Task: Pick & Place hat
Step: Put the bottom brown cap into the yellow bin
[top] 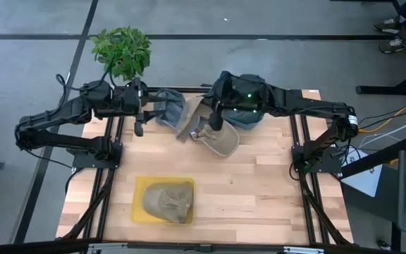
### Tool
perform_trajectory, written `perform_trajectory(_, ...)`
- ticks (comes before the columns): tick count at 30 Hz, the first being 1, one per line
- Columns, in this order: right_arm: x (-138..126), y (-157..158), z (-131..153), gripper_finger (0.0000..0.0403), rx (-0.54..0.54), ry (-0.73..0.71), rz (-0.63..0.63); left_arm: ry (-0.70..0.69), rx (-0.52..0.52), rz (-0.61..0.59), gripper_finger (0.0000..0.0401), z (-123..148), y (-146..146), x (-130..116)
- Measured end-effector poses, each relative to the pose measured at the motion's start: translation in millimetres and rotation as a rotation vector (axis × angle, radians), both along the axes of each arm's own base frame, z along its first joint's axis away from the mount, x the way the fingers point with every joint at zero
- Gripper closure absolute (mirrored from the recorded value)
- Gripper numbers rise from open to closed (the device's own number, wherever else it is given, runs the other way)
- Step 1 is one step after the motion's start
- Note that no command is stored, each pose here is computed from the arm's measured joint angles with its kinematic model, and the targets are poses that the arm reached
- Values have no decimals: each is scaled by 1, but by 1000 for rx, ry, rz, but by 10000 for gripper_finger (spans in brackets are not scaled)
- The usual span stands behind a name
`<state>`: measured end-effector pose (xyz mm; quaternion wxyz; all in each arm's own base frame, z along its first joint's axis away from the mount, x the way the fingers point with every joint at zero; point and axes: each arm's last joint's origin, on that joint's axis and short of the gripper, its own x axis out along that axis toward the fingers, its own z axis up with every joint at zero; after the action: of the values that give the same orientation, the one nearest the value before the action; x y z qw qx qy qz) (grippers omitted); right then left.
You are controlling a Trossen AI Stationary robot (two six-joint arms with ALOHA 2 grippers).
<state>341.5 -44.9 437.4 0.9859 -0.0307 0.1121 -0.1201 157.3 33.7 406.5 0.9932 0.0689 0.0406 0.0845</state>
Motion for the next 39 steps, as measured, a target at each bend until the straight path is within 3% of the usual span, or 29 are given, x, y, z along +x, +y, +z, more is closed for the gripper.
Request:
perform_trajectory(7, -3, -5, 16, 399, 59, -153, 225, 65, -14, -46, 232, -7, -1, 3)
perform_trajectory(15, -4, -12, 23, 399, 108, -222, 240, 90, 34, -227, 242, -13, -2, 20)
perform_trajectory(25, -4, -11, 24, 398, 194, -239, 311, -5, 137, -168, 220, -3, 8, 25)
perform_trajectory(31, -4, -11, 24, 398, 201, -238, 324, -7, 131, -200, 209, -7, 11, 38)
perform_trajectory(39, -4, -11, 22, 398, 205, -218, 323, -56, 51, -349, 205, -7, 11, 48)
